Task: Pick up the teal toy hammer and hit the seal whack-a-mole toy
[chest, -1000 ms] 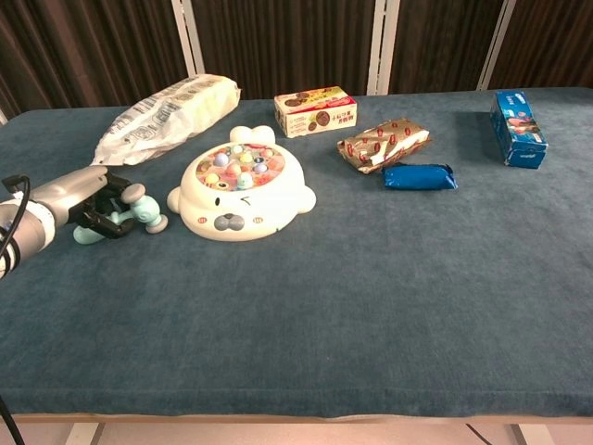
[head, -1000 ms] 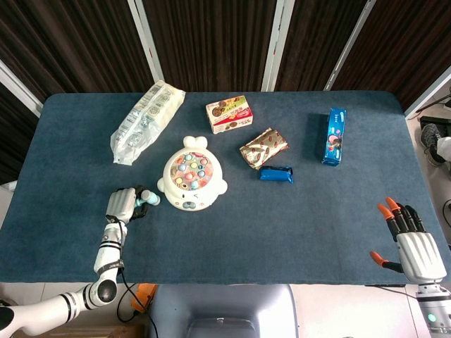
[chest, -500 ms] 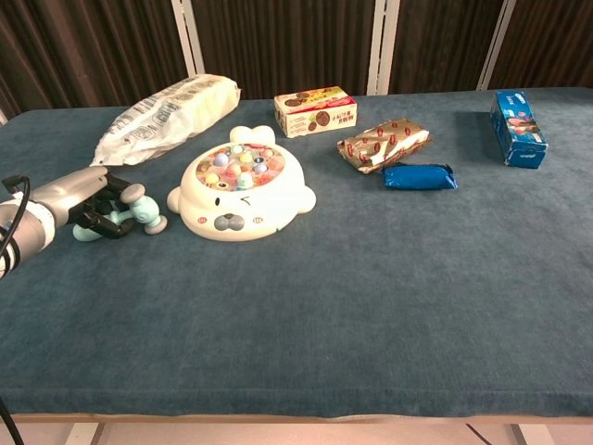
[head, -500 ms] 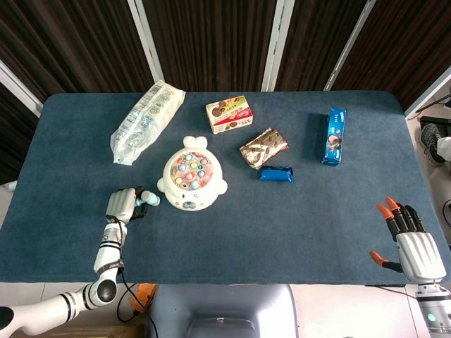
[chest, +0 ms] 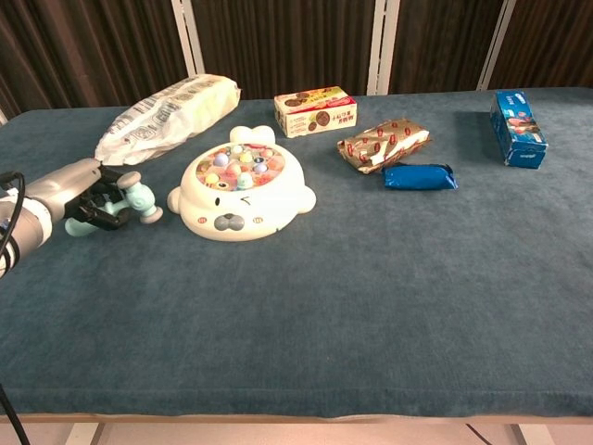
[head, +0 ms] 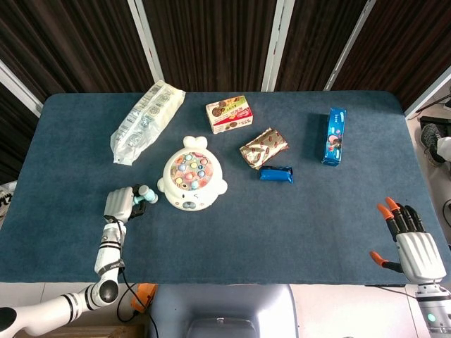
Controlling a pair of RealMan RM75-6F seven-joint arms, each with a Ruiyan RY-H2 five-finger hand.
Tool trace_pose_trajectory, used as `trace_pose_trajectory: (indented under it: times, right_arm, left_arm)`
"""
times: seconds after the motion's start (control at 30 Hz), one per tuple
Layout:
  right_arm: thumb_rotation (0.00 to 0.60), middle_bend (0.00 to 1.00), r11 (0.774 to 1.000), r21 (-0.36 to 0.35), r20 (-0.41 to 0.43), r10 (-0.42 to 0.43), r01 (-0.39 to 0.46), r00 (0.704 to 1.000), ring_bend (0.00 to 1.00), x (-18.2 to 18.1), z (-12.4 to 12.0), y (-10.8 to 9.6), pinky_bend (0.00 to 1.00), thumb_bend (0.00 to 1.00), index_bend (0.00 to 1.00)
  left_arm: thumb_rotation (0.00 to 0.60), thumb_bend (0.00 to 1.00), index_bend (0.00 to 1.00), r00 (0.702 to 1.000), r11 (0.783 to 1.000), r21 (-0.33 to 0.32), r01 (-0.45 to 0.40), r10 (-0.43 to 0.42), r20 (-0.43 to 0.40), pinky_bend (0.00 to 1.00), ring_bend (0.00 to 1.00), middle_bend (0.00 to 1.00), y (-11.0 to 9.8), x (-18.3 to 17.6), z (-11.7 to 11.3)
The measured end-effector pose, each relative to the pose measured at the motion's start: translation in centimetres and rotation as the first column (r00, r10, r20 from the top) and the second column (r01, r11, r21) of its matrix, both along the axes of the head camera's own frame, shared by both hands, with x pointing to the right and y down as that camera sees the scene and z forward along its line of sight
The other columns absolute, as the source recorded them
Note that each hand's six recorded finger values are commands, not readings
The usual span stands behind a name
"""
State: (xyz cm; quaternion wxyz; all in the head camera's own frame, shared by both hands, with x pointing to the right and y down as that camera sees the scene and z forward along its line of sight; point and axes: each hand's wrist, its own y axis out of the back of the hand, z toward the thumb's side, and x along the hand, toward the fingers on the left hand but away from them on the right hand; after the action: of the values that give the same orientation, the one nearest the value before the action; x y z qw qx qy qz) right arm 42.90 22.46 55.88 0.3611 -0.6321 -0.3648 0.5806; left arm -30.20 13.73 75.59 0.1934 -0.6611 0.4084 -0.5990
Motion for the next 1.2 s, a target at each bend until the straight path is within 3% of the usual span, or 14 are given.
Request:
trace_pose_trajectory:
  times: [0.1,0.27,0.47,0.7,0.9,1.03,1.2]
  right_arm:
    - [0.6,0.0,1.0,-0.002,-0.001,-0.002,0.002,1.0,0.0,0.0,0.1,0.0,0.0,0.31,0.0]
    - [0.6,0.0,1.0,-0.004,-0.002,-0.003,0.003,1.0,0.0,-0.1,0.1,0.1,0.0,0.31,0.0]
    - [0.6,0.0,1.0,-0.01,-0.004,-0.007,0.007,1.0,0.0,-0.1,0.2,0.1,0.0,0.31,0.0]
    - [0.6,0.0,1.0,-0.017,-0.002,-0.016,0.016,1.0,0.0,-0.4,0.3,0.3,0.0,0.31,0.0]
    - [0.6,0.0,1.0,-0.017,0.001,-0.02,0.02,1.0,0.0,-0.4,0.1,0.3,0.0,0.31,0.0]
    - [0.6,0.0,0.999,-0.019,0.005,-0.027,0.027,1.0,0.0,-0.6,0.1,0.4,0.0,0.31,0.0]
    - [0.6,0.0,0.999,-0.02,0.012,-0.029,0.03,0.999,0.0,-0.7,0.1,0.4,0.0,0.31,0.0]
  left_arm:
    - [0.6,0.67,0.64,1.0,0.999,0.044,0.0,0.0,-0.004,0.49,0.55,0.68,-0.2,0.0,-0.6]
    - [0.6,0.7,0.63,1.0,0.992,0.129,0.003,0.0,-0.022,0.66,0.59,0.73,-0.5,0.0,-1.7]
    - [0.6,0.75,0.63,0.999,0.981,0.195,0.002,0.005,-0.038,0.99,0.78,0.8,-0.5,0.0,-2.6]
    - [0.6,0.79,0.62,0.991,0.941,0.339,-0.024,0.068,-0.119,1.0,0.87,0.83,-0.6,1.1,-5.4]
    - [0.6,0.8,0.62,0.971,0.922,0.385,-0.03,0.118,-0.209,1.0,0.91,0.84,-0.5,2.8,-7.6]
    - [0.6,0.82,0.62,0.972,0.918,0.392,-0.052,0.137,-0.192,1.0,0.93,0.85,-1.0,3.6,-8.1]
    - [0.6,0.82,0.62,0.979,0.917,0.38,-0.118,0.172,-0.111,1.0,0.95,0.87,-1.9,5.5,-8.1]
